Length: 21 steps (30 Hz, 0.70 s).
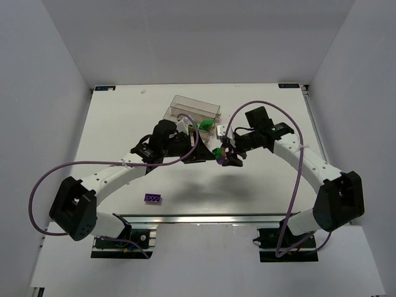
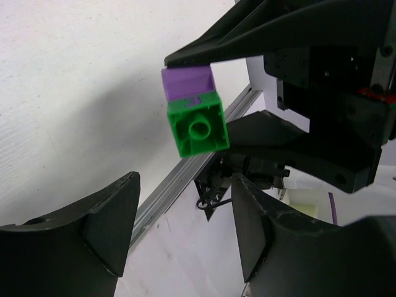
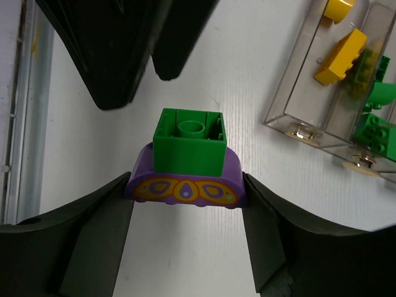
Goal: Sort the legos into containers by color
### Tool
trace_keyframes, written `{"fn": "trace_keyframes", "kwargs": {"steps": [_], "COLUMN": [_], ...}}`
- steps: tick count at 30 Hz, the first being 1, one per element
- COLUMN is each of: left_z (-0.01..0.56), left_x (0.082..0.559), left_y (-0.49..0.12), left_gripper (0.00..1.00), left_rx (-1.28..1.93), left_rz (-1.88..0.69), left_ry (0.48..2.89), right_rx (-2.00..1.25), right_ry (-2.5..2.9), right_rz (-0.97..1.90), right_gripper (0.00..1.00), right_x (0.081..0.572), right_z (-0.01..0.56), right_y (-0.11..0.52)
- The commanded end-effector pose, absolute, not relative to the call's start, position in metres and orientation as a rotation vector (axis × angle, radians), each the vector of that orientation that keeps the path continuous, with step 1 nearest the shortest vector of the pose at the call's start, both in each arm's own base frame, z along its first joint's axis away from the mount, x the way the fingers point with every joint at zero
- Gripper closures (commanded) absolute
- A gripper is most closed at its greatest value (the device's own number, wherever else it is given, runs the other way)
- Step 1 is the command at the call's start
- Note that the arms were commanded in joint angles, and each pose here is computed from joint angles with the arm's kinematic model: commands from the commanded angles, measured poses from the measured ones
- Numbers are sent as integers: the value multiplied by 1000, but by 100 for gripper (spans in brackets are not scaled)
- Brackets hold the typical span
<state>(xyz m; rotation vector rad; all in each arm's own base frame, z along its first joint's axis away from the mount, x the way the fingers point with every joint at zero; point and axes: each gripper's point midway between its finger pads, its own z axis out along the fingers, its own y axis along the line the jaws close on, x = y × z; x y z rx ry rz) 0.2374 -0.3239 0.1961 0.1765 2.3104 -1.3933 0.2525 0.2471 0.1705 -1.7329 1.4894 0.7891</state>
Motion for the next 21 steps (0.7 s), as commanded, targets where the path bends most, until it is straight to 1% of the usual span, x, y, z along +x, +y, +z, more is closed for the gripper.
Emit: {"fn": "trace_keyframes", "kwargs": {"steps": [1,11,18,21], "left_z": [217,211,210,208], "left_x": [238,244,244,244], "left_y": [-330,-332,-333,-334], "left_gripper": [29,30,39,45], "left_rx": [245,236,240,240], "left_rz": [-1414,-1392,-1394,-1398], "left_ry": [2245,2264,2269,2276], "right_rx": [-1725,-1757,-1763,-1763], "right_ry": [1407,1384,1381,1379], "right_rz": [808,817,819,821], "right_gripper": [100,100,100,100], "right_x": [251,237,234,233], "right_z": [190,188,186,186], "right_y": [263,270,273,275]}}
